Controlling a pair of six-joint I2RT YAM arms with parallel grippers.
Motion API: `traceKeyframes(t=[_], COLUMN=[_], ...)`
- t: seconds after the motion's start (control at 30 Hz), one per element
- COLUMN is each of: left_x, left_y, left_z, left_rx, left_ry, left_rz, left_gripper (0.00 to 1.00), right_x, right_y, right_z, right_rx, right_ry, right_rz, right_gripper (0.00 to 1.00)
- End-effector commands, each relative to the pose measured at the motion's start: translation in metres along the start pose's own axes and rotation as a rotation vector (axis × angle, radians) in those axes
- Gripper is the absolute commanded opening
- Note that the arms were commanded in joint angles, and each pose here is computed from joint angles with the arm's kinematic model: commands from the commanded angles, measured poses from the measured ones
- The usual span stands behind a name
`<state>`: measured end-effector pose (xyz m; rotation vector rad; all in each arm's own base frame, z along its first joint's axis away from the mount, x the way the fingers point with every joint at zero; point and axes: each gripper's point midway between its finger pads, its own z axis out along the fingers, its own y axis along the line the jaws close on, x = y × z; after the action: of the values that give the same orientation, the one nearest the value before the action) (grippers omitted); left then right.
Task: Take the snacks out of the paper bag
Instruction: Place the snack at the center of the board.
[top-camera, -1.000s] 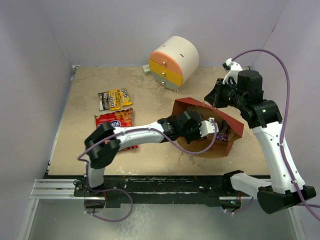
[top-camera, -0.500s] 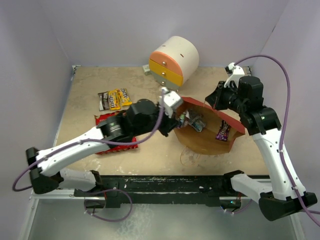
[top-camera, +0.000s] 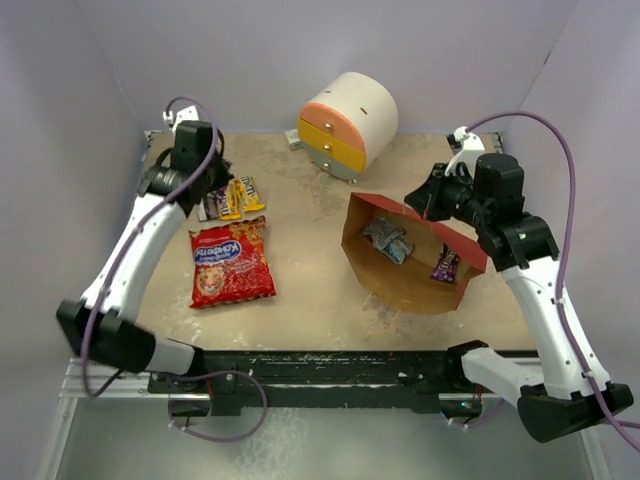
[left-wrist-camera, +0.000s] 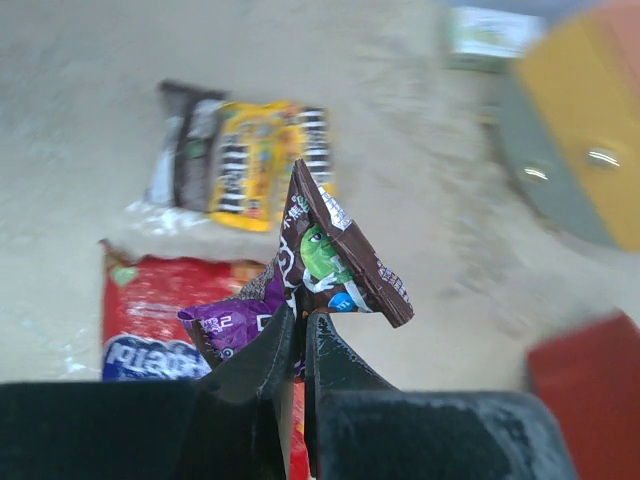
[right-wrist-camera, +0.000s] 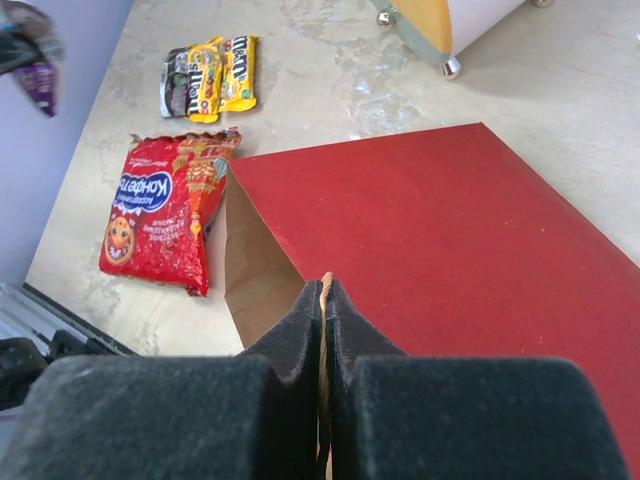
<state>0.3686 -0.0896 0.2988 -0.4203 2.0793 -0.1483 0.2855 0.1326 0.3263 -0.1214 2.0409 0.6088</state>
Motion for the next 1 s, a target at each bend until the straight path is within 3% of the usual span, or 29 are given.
traceKeyframes(t=[0.0, 0.13, 0.3, 0.53, 0.77, 0.97], left_x=[0.010, 0.021, 0.025, 0.037, 0.052, 0.073], left_y=[0.065, 0.121, 0.168, 0.189, 0.190, 0.186], left_z=[0.068, 0.131, 0.172, 0.202, 0.214, 0.224], left_rx=[-0.165, -0.320, -0.436, -0.461, -0.442, -0.402], left_ry=[0.173, 0.261, 0.293, 0.335, 0.369, 0.437], left_rz=[-0.185, -0.269, -0.258, -0.273, -0.324, -0.356], left_gripper=[0.00, 0.00, 0.00, 0.00, 0.09, 0.36], right_x=[-0.007, -0.006, 0.000, 0.004, 0.000, -0.004], right_y=[0.011, 0.013, 0.011, 0.008, 0.009, 0.013], right_z=[-0.001, 0.000, 0.003, 0.006, 0.002, -0.001], right_rx=[-0.056, -0.069, -0.069, -0.062, -0.055, -0.067], right_ry=[-0.011, 0.005, 0.025, 0.026, 0.011, 0.005], right_rz=[-0.015, -0.027, -0.030, -0.026, -0.025, -0.009], right_gripper=[0.00, 0.00, 0.00, 0.00, 0.00, 0.00])
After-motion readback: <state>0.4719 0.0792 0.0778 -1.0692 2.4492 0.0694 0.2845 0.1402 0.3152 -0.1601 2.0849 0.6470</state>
